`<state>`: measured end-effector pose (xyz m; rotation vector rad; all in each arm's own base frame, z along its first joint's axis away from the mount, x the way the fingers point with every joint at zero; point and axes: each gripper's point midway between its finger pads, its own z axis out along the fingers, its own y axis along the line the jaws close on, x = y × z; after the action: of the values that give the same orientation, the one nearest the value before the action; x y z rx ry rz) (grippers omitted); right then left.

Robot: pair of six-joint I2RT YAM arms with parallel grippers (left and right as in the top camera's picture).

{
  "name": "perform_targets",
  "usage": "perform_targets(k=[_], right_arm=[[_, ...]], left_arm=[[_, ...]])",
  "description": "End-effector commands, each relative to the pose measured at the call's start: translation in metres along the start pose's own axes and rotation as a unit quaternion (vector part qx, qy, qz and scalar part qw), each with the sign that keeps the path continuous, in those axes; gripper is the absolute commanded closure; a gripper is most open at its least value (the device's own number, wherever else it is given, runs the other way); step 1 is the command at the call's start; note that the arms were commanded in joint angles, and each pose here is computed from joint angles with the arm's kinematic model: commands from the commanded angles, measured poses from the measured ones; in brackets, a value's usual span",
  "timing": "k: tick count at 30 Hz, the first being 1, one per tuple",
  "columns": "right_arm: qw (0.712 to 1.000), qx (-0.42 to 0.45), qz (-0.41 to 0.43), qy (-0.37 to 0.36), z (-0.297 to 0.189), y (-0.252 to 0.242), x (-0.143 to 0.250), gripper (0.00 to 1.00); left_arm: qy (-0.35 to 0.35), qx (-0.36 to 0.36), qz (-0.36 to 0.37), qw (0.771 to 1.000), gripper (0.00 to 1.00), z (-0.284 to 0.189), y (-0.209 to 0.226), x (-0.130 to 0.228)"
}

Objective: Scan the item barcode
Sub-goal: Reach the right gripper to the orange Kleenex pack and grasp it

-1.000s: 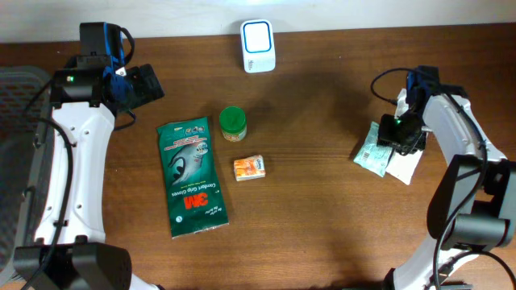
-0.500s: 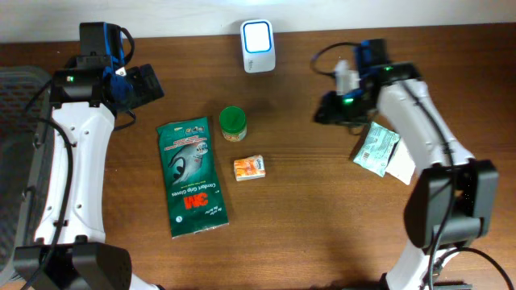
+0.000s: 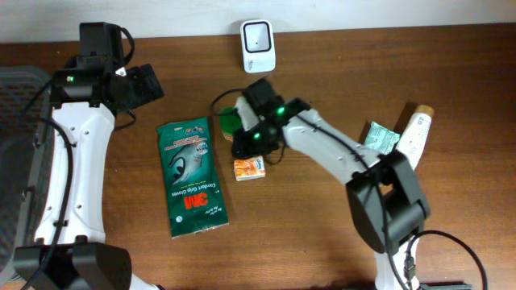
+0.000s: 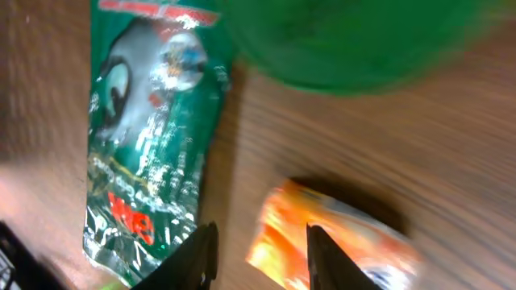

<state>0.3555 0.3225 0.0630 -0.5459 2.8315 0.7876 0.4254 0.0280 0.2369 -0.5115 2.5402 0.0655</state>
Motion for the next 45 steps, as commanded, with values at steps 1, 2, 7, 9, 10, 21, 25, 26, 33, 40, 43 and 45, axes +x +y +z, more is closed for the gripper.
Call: perform_targets(k=[1, 2, 7, 9, 10, 21, 25, 26, 33, 40, 43, 45], right_arm=[[1.000, 0.001, -0.021, 0.016, 0.027, 0.015, 0.012, 0.67], [1.000, 0.001, -0.025, 0.019, 0.034, 0.017, 0.014, 0.67], [0.999, 0.002, -0.031, 0.039, 0.051, 0.020, 0.027, 0.67], [0.998, 0.006, -0.027, 0.049, 0.051, 0.019, 0.031, 0.67], [0.998, 0.008, -0.024, 0.055, 0.050, 0.017, 0.034, 0.68], [0.989, 0.075, 0.068, 0.108, 0.009, -0.061, 0.050, 0.71], [0.988, 0.073, 0.088, 0.103, -0.009, -0.088, 0.045, 0.70], [0.989, 0.057, 0.086, 0.102, -0.014, -0.092, 0.044, 0.70], [0.994, 0.043, 0.065, 0.071, -0.062, -0.089, 0.018, 0.70], [0.995, 0.088, 0.030, 0.029, -0.074, -0.109, -0.005, 0.60], [0.994, 0.096, 0.022, 0.041, -0.054, -0.123, 0.001, 0.60], [0.994, 0.096, 0.027, 0.045, -0.046, -0.130, 0.004, 0.60]], left_arm=[[-0.006, 0.003, 0.005, 1.000, 0.01, -0.003, 0.000, -0.004], [-0.006, 0.003, 0.005, 1.000, 0.01, -0.003, 0.000, -0.004], [-0.006, 0.003, 0.006, 1.000, 0.01, -0.003, 0.000, -0.004], [-0.006, 0.003, 0.005, 1.000, 0.01, -0.003, 0.000, -0.004], [-0.006, 0.003, 0.005, 1.000, 0.01, -0.003, 0.000, -0.004], [-0.006, 0.003, 0.006, 1.000, 0.01, -0.003, 0.000, -0.004], [-0.006, 0.003, 0.006, 1.000, 0.00, -0.003, 0.000, -0.004], [-0.006, 0.003, 0.005, 1.000, 0.01, -0.003, 0.000, -0.004], [-0.006, 0.003, 0.005, 1.000, 0.00, -0.003, 0.000, -0.004], [-0.006, 0.003, 0.005, 1.000, 0.01, -0.003, 0.000, -0.004], [-0.006, 0.003, 0.006, 1.000, 0.01, -0.003, 0.000, -0.004], [-0.006, 0.003, 0.005, 1.000, 0.01, -0.003, 0.000, -0.004]])
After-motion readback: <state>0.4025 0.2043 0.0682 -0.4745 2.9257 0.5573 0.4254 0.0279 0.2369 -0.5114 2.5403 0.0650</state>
